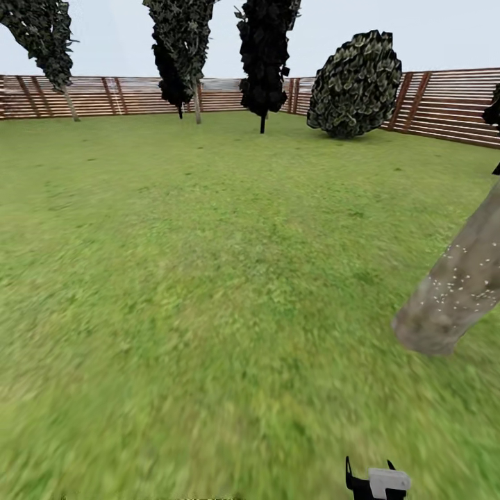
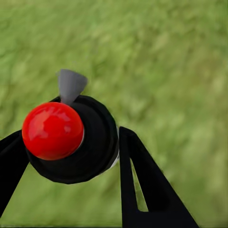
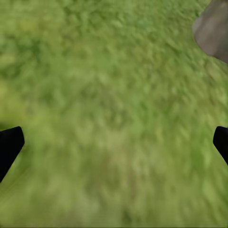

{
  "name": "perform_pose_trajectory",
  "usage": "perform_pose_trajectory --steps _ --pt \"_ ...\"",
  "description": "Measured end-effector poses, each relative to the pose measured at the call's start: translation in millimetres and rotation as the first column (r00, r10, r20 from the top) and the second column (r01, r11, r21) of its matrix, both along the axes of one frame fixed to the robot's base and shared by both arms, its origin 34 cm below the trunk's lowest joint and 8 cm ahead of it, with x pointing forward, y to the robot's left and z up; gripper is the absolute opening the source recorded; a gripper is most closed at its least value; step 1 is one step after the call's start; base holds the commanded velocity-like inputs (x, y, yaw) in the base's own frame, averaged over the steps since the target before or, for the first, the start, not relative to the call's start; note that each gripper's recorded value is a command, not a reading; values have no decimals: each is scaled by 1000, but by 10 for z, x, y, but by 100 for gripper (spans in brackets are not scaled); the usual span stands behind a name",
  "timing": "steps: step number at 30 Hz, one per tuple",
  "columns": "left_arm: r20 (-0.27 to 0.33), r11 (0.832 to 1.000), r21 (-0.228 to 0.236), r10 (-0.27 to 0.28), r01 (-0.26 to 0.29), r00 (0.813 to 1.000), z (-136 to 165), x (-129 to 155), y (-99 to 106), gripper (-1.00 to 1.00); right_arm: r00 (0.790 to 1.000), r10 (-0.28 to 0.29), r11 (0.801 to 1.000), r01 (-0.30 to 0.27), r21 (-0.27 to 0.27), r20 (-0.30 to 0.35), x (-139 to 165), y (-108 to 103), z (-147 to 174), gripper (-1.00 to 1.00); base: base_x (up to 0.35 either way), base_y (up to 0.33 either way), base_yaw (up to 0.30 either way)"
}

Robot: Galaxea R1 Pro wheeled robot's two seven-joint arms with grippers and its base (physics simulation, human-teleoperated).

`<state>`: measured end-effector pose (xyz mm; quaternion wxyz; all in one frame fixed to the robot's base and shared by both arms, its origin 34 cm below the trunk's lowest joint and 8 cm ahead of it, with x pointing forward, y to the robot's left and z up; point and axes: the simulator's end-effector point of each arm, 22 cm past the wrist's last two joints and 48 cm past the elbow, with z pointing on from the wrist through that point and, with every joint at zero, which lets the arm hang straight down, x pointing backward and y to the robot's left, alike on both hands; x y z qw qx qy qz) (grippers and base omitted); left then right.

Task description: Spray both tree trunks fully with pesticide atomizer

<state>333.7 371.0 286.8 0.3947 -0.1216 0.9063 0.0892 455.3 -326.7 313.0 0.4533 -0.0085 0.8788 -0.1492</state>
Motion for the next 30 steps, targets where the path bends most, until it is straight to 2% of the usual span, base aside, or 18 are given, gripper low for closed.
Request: perform_pose_trajectory --steps 15,20,26,30 --pt "-2 1000 0 1 -1 1000 -6 -9 -3 -100 1000 -2 1000 2 -1 -4 -10 -3 -11 100 0 0 274" --pt "13 1000 14 15 -15 1000 26 34 77 -100 1000 -2 1000 2 -1 -4 -12 -2 -11 100 0 0 279" --pt "32 1000 11 -10 10 999 51 113 27 -100 1000 -2 1000 2 0 -3 -10 -1 -11 100 0 0 279" --pt "35 1000 9 11 -11 999 46 157 20 -100 1000 -2 1000 2 -1 -4 -11 -1 -11 100 0 0 279"
